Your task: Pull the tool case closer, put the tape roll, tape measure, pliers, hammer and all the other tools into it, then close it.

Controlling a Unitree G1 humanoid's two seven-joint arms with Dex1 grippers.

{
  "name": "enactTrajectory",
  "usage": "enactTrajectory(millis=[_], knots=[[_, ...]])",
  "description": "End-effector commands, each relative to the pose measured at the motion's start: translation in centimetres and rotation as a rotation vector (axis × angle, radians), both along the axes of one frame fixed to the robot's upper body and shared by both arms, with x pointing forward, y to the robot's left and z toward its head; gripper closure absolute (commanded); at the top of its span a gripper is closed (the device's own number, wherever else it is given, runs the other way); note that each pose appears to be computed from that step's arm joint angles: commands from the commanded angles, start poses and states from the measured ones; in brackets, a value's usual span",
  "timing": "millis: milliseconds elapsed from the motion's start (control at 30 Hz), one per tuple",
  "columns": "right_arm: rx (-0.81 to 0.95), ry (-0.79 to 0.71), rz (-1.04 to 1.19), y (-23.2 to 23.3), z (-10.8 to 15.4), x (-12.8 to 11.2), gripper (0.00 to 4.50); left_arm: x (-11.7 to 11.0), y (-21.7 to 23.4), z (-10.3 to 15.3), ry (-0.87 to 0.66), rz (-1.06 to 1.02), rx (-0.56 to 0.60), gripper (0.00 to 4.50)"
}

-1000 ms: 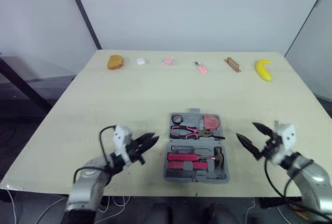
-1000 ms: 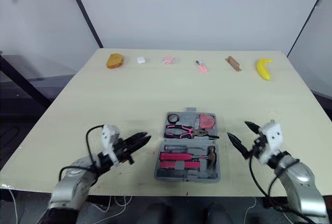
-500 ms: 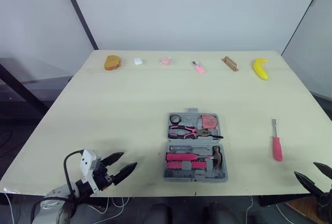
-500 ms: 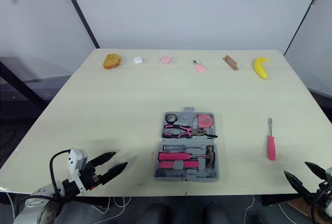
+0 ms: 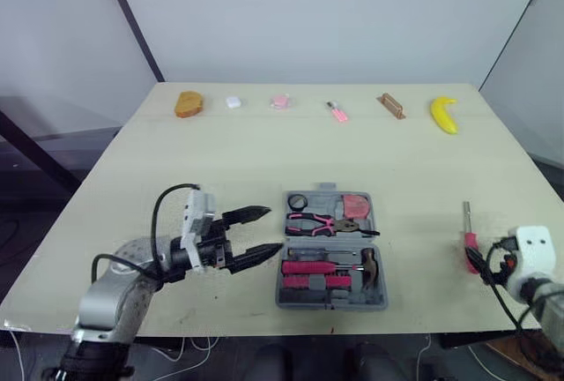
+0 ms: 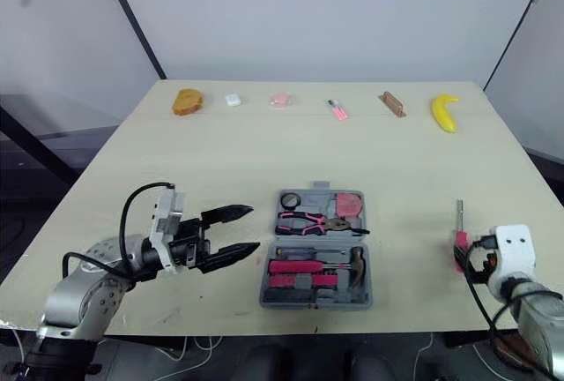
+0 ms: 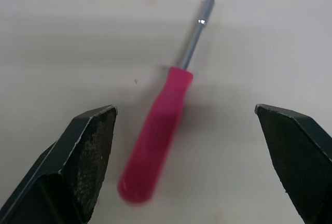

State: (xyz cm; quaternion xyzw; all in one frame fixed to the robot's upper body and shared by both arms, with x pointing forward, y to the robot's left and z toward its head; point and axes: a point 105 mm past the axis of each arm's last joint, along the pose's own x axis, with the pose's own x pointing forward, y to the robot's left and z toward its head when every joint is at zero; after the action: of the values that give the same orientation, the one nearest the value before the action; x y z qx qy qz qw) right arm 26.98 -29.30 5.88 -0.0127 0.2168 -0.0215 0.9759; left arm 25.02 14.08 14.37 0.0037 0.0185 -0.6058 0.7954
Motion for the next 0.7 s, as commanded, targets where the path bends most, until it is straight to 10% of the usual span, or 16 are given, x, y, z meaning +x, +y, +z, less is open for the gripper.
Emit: enactTrajectory(millis=[33,200,500,700], knots=[[-0.020,0.027,-0.131,-1.5,0.3,1.2,0.00,-0.8,-1.7,1.5,-0.055,-0.118,0.002,0.06],[0.007,0.073,-0.216,-2.4,-1.0,2.9,0.26,-0.9,-2.4,1.5,-0.072,-0.139,0.001,0.02],[0.029,0.064,-0.177,-1.3,-1.1,3.2,4.10,-1.6,-2.9,1.3,-0.090,-0.135,-0.002,0.00],[0.062,0.001,-0.078,3.1,0.6,2.1,4.14,-1.6,-2.8,0.9,-0.089,-0.113,0.009,0.00]])
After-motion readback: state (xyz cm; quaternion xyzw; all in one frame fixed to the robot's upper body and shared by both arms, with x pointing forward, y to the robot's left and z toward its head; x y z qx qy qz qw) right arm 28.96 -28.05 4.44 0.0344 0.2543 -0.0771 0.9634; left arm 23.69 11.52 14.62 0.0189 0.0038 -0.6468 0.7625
